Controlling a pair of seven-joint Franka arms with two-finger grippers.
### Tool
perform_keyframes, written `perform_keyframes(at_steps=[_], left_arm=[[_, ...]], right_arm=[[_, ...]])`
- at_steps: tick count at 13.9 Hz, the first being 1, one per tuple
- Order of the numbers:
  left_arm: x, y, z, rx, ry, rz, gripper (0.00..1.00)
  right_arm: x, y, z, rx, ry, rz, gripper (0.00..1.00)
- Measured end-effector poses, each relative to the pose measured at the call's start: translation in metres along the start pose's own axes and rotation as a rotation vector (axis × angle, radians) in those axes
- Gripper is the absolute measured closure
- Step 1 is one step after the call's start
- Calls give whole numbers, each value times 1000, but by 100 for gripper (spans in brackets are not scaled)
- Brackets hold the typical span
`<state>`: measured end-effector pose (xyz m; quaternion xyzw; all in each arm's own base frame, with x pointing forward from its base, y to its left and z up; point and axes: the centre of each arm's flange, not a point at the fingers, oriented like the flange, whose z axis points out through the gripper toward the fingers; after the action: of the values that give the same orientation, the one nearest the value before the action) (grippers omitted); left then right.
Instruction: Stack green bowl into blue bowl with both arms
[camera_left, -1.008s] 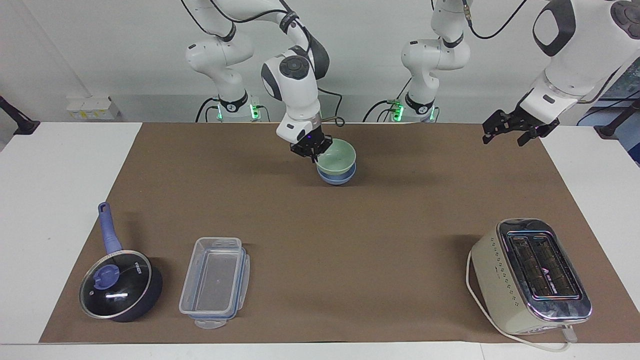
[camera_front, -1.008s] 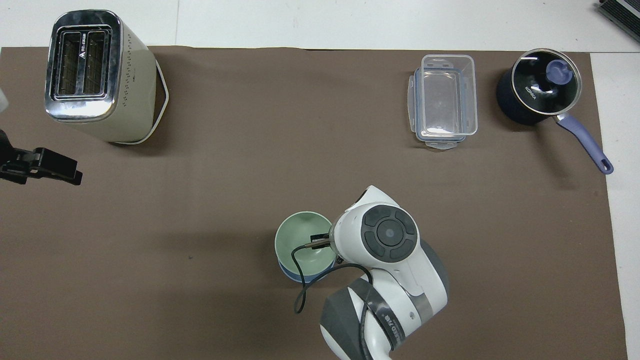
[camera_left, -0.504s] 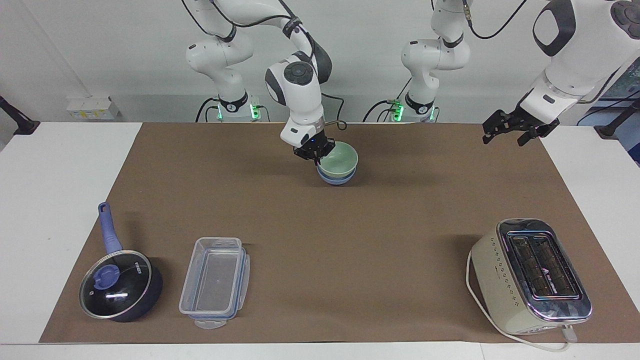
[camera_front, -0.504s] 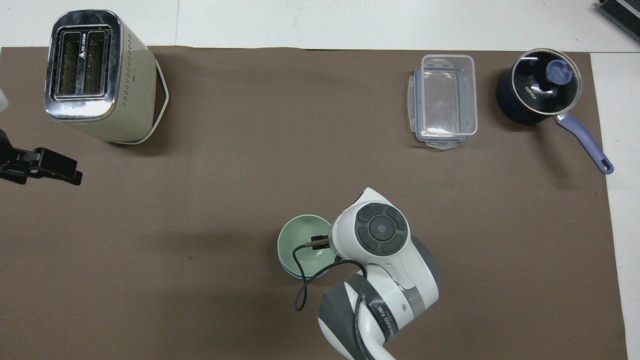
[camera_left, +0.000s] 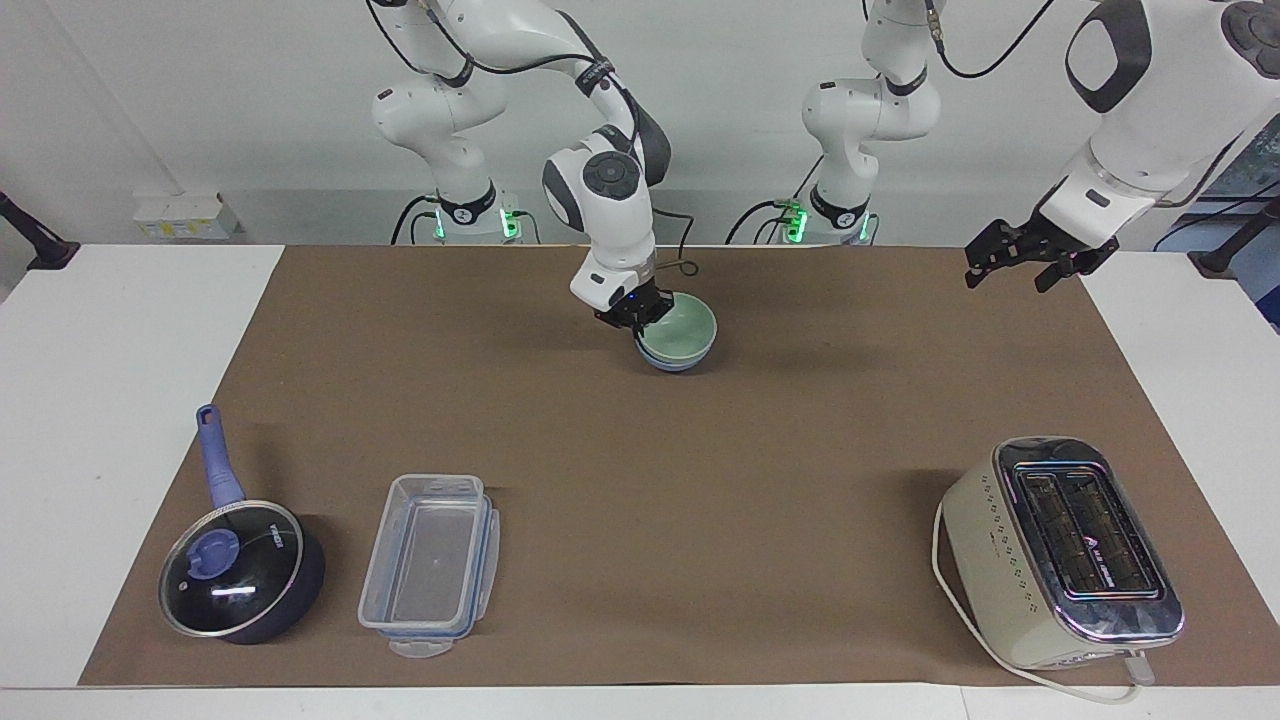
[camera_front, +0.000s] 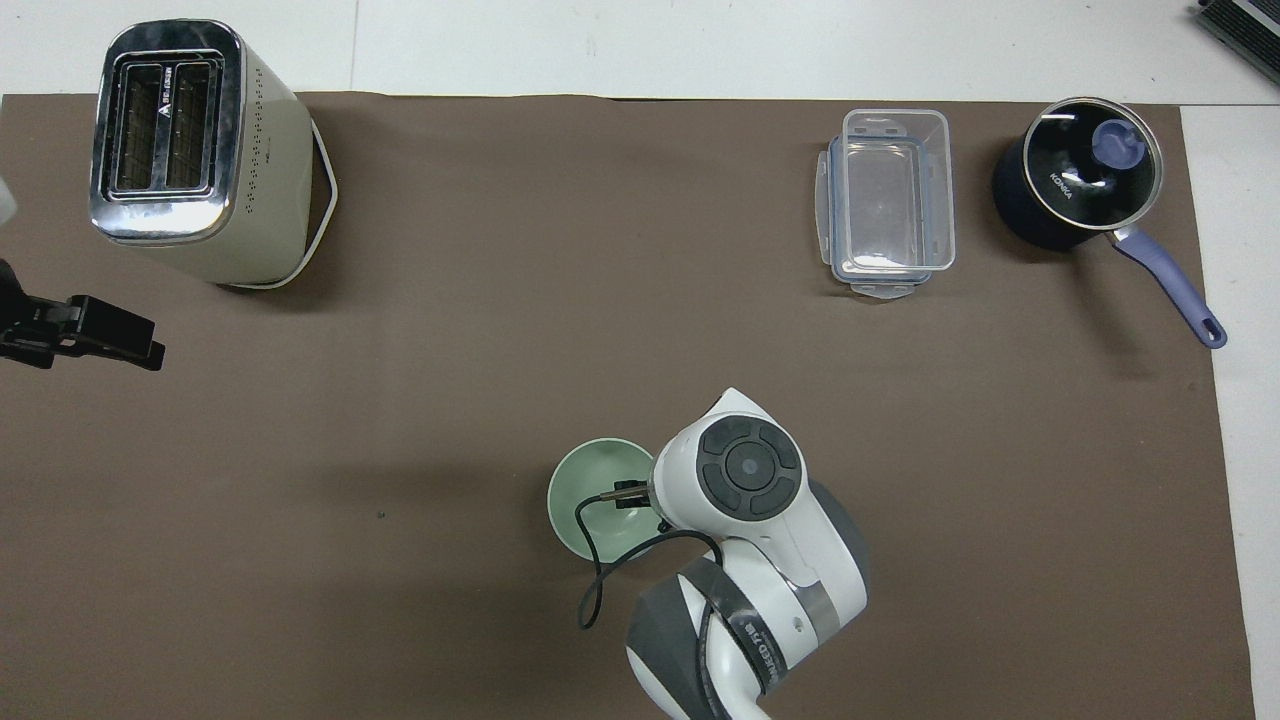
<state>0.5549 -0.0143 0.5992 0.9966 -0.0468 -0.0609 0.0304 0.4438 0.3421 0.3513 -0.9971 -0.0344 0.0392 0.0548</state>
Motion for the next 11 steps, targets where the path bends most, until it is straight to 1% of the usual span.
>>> perform_keyframes(at_steps=[6,7,8,10,11], left_arm=[[0,0,0,0,0,0,0],[0,0,0,0,0,0,0],[0,0,0,0,0,0,0],[0,0,0,0,0,0,0],[0,0,0,0,0,0,0]], right_arm=[[-1,2,2,-3,-5,3,96],[-1,2,3,-2,-5,3,89],[-1,2,2,-2,-5,5,77],[0,1,-3,4,4,12,56],[1,3,-10,7,11,15,44]])
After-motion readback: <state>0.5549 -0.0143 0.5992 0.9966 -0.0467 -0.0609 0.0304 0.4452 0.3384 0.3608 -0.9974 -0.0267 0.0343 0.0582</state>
